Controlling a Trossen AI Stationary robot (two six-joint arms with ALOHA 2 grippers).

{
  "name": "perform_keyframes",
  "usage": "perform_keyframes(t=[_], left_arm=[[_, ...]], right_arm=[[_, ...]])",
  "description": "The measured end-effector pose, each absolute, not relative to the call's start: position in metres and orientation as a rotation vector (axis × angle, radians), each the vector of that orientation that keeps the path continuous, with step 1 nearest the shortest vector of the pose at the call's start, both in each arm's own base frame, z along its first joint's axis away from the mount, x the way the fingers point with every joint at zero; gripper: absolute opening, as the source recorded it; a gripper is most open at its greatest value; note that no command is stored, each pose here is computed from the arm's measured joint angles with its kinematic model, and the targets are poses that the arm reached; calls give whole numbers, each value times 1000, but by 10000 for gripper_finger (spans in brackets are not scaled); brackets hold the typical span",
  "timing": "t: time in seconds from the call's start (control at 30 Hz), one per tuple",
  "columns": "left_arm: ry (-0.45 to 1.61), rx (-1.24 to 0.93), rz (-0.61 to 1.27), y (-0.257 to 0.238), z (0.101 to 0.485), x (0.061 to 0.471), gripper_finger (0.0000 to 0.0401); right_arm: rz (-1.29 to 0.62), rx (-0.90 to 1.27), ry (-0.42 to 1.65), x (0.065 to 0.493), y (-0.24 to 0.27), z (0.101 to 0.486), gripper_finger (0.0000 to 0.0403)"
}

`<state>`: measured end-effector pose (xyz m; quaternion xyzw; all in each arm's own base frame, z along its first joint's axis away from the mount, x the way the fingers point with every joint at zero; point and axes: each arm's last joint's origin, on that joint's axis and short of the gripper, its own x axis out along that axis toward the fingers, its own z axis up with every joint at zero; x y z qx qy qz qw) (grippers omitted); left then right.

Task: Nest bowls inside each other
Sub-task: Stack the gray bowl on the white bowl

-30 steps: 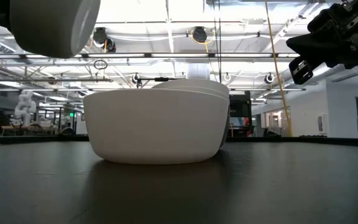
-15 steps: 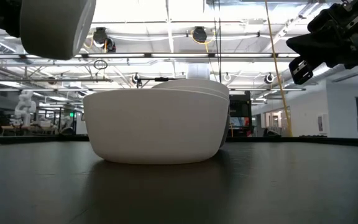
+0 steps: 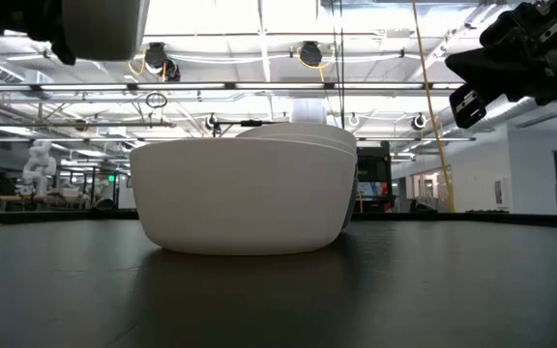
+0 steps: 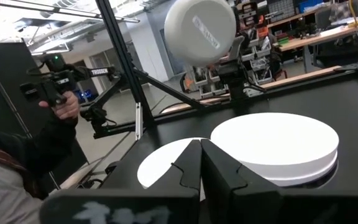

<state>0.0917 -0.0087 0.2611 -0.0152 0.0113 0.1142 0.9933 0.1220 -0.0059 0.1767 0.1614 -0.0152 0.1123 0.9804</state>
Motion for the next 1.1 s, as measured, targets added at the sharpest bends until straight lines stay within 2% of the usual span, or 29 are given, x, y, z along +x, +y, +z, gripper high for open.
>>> perform_keyframes(t=[0.37,0.5,0.8,1.1], left_arm=[[64,-23,258,16,294,115,3],[146,-33,254,38,306,140,5],[307,-186,88,99,314,201,3],[454,-248,-26,134,333,263,4]], right_arm=[[226,309,-33,122,-6,177,0],[226,307,-33,122,-6,177,0],[226,308,-32,122,-6,177,0],[226,308,-31,122,-6,177,0]])
